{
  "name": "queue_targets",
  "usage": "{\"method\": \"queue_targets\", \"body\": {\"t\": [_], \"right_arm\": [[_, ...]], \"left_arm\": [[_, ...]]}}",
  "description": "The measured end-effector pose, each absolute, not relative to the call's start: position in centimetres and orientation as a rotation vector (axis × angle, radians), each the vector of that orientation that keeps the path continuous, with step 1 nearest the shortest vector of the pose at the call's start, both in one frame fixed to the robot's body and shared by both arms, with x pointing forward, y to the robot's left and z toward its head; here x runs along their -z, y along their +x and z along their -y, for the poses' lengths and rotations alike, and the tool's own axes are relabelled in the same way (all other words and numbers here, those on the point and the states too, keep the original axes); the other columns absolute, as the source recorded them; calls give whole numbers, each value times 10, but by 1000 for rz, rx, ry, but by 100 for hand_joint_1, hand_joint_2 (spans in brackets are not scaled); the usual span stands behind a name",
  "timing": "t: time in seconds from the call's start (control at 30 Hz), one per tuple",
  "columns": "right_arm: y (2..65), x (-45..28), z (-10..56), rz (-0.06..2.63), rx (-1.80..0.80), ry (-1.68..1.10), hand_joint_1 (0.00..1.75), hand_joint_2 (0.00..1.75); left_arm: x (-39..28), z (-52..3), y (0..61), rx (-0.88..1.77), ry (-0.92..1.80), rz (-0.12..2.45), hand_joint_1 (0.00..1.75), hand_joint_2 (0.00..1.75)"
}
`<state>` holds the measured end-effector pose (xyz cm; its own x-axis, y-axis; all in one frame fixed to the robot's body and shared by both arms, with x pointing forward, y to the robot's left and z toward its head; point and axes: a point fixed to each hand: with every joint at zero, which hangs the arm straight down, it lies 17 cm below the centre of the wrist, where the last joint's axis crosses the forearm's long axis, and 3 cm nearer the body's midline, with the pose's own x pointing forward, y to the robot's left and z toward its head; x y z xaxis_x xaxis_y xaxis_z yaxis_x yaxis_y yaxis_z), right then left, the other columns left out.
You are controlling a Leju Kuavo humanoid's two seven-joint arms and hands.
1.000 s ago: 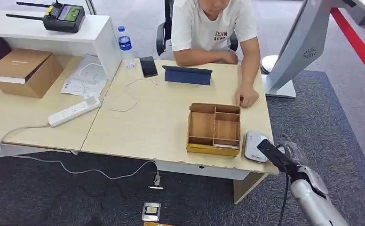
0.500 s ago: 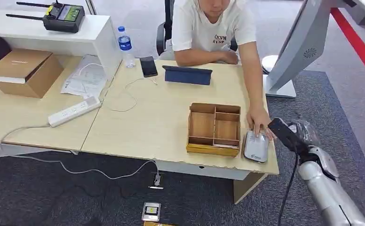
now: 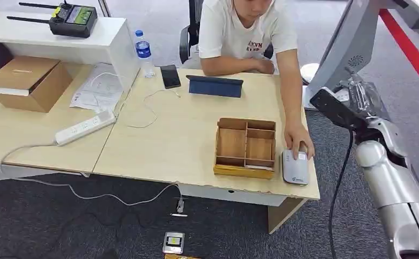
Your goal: Pass the card to the sensor for recognition and then transmit it.
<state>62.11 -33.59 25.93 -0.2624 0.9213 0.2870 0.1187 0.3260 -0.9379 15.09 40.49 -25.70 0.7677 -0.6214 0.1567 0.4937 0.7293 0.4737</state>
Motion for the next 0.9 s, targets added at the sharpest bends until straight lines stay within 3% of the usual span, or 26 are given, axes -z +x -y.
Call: {"method": "queue_targets", "body": {"t": [0.43,0.9], "right_arm": [[653,-267,252,1555,-1249,-917,175,175],[659,-243,240,1398,-1303,-910,175,175]], "left_arm": [[256,-401,156,689,423,339,0,0],[257,-399,155,709,414,335,0,0]]}}
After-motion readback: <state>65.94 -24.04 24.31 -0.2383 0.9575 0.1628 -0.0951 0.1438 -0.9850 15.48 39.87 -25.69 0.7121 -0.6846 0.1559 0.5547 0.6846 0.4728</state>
